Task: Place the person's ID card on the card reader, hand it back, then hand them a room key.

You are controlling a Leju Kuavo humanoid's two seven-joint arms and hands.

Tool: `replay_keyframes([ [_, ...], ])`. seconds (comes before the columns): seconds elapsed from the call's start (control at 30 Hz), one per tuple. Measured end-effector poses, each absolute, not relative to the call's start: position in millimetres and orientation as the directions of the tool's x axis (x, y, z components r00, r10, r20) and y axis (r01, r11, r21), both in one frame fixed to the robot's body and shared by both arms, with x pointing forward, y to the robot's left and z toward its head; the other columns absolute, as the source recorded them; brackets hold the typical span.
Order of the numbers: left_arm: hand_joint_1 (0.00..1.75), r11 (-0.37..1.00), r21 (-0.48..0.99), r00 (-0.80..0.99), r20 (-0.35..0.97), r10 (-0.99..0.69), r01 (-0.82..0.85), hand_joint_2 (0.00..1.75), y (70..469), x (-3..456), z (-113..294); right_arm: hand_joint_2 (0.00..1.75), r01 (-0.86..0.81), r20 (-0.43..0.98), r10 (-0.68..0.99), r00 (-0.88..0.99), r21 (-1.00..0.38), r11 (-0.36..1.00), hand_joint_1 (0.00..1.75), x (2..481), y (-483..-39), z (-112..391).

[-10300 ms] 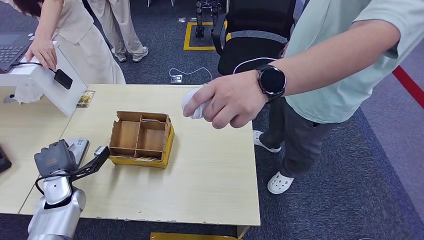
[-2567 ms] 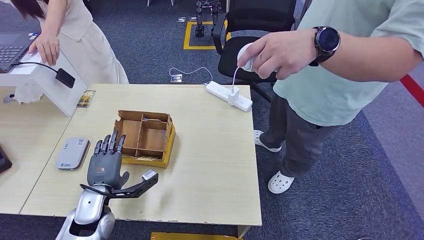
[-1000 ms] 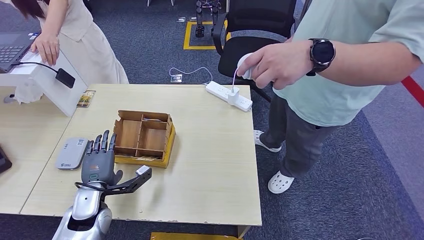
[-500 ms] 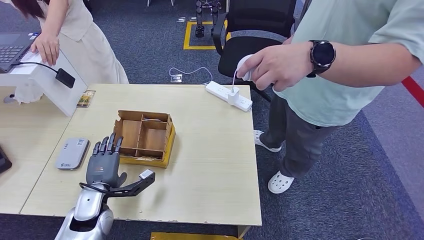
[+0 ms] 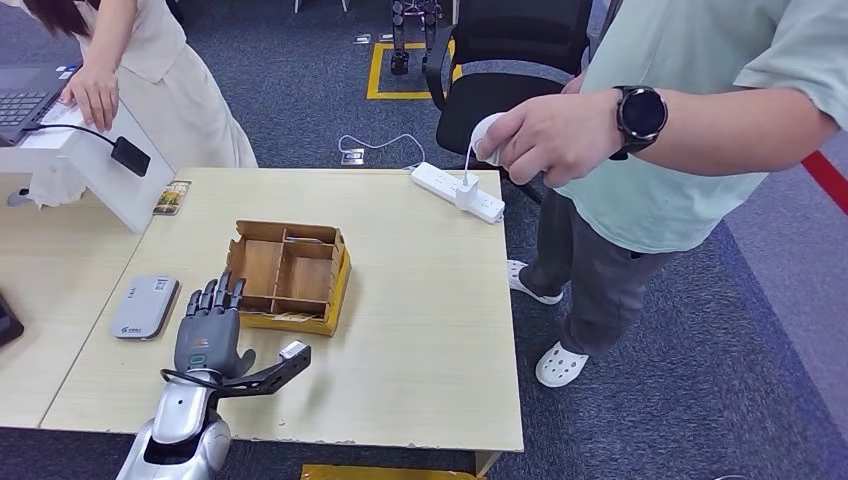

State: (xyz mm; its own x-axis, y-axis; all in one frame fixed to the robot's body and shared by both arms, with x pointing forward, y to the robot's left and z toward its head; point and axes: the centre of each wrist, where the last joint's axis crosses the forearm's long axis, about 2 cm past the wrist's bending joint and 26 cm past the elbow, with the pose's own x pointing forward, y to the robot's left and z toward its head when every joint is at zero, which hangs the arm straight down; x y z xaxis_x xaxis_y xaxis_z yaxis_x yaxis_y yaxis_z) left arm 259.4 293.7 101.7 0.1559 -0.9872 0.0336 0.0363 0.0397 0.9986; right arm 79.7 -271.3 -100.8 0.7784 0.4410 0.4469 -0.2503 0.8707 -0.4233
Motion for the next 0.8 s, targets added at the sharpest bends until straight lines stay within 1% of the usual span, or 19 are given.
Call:
replay_keyframes([
  [0.1, 1.72, 0.041, 0.998, 0.154, 0.034, -0.987, 0.038, 1.75, 293.7, 259.3, 101.5, 1.75, -0.249, 0.448, 0.440, 0.778, -0.423, 0.871, 0.00, 79.8, -271.3, -100.8],
  [0.13, 1.71, 0.041, 0.998, 0.152, 0.035, -0.988, 0.038, 1.75, 293.9, 259.3, 101.5, 1.75, -0.249, 0.447, 0.440, 0.779, -0.424, 0.871, 0.00, 79.9, -271.4, -100.8],
  [0.23, 1.56, 0.045, 0.998, 0.151, 0.039, -0.988, 0.033, 1.75, 295.4, 259.3, 101.4, 1.75, -0.249, 0.446, 0.439, 0.780, -0.424, 0.871, 0.00, 79.9, -271.4, -100.8],
  [0.27, 1.54, 0.046, 0.998, 0.154, 0.041, -0.987, 0.032, 1.75, 296.0, 259.3, 101.4, 1.75, -0.249, 0.446, 0.440, 0.779, -0.424, 0.871, 0.00, 79.9, -271.4, -100.8],
  [0.43, 1.55, 0.047, 0.998, 0.160, 0.042, -0.986, 0.028, 1.75, 297.6, 260.0, 102.0, 1.75, -0.250, 0.446, 0.441, 0.779, -0.424, 0.871, 0.00, 79.9, -271.4, -100.8],
  [0.57, 1.49, 0.050, 0.998, 0.161, 0.045, -0.986, 0.027, 1.75, 297.2, 260.3, 102.2, 1.75, -0.250, 0.446, 0.441, 0.779, -0.424, 0.871, 0.00, 79.8, -271.4, -100.8],
  [0.67, 1.47, 0.052, 0.998, 0.161, 0.047, -0.986, 0.027, 1.75, 296.8, 260.3, 102.2, 1.75, -0.250, 0.446, 0.441, 0.779, -0.424, 0.871, 0.00, 79.8, -271.4, -100.8],
  [0.8, 1.54, 0.056, 0.998, 0.160, 0.051, -0.986, 0.028, 1.75, 296.2, 260.3, 102.1, 1.75, -0.252, 0.445, 0.442, 0.779, -0.424, 0.870, 0.00, 79.8, -271.3, -100.8],
])
